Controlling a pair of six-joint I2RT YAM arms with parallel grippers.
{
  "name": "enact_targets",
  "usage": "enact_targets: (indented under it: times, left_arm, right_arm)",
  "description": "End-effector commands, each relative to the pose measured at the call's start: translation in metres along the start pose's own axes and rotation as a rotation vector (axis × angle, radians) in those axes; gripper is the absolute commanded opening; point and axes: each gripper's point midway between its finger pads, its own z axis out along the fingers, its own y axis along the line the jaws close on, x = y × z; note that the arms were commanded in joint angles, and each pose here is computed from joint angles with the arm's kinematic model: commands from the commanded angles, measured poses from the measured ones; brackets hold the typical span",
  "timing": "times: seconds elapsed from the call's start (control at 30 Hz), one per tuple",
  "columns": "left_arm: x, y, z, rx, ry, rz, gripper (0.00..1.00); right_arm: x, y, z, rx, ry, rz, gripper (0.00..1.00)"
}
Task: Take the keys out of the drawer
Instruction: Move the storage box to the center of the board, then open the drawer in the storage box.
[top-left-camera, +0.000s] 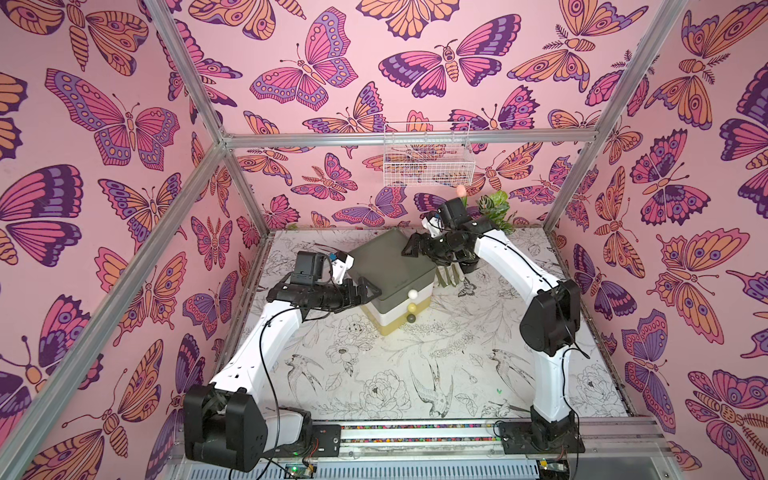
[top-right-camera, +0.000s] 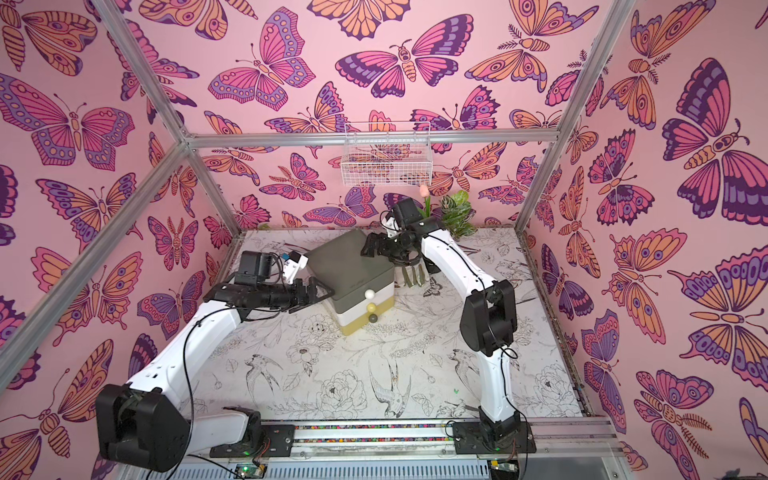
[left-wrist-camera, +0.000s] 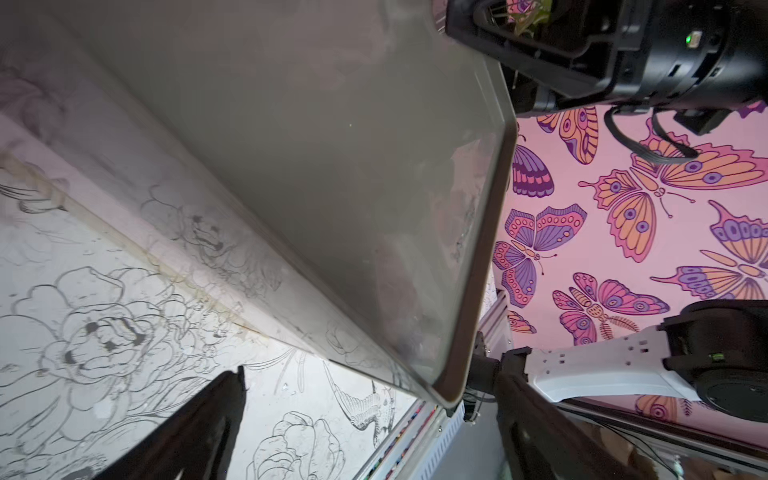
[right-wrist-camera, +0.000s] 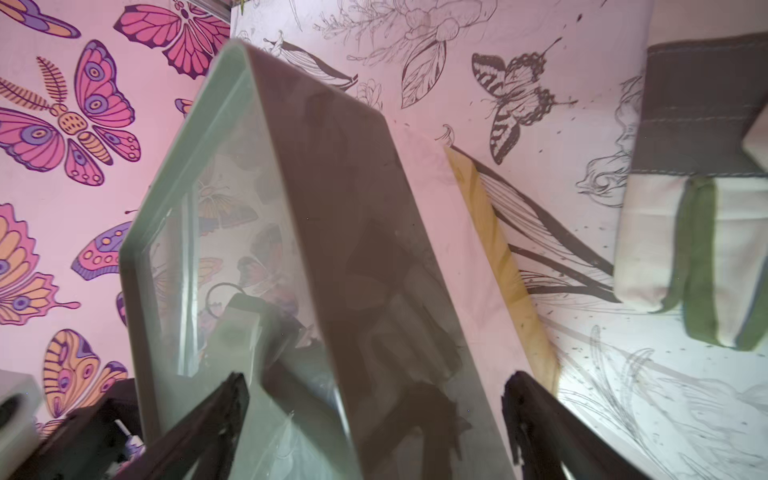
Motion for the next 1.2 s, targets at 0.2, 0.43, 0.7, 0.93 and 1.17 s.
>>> enact_targets:
  times: [0.2,0.43,0.7,0.93,1.17]
  left_arm:
    - [-0.031,-0.008,-0.042,-0.092,-0.157,0.100,1.00]
    - [-0.064,-0.048,-0.064,-0.021,-0.258,0.224,1.00]
    - [-0.088,-0.065,-0.047,0.059,-0.247,0.260,0.99]
    - [-0.086,-0.062,-0.014,0.085,-0.184,0.266,0.97]
    - [-0.083,-0.062,0.010,0.125,-0.128,0.264,0.95]
  right_arm:
    - [-0.025,0.036,-0.079,0.001,-0.177,-0.137,0.99]
    - [0.007,0.067,-0.124,-0.144,-0.213,-0.138,0.99]
    - [0.078,0.059,-0.139,-0.276,-0.156,-0.047,1.00]
    - [0.111,0.051,-0.117,-0.438,-0.114,0.047,0.96]
    - [0.130,0.031,-0.086,-0.450,-0.048,0.088,0.84]
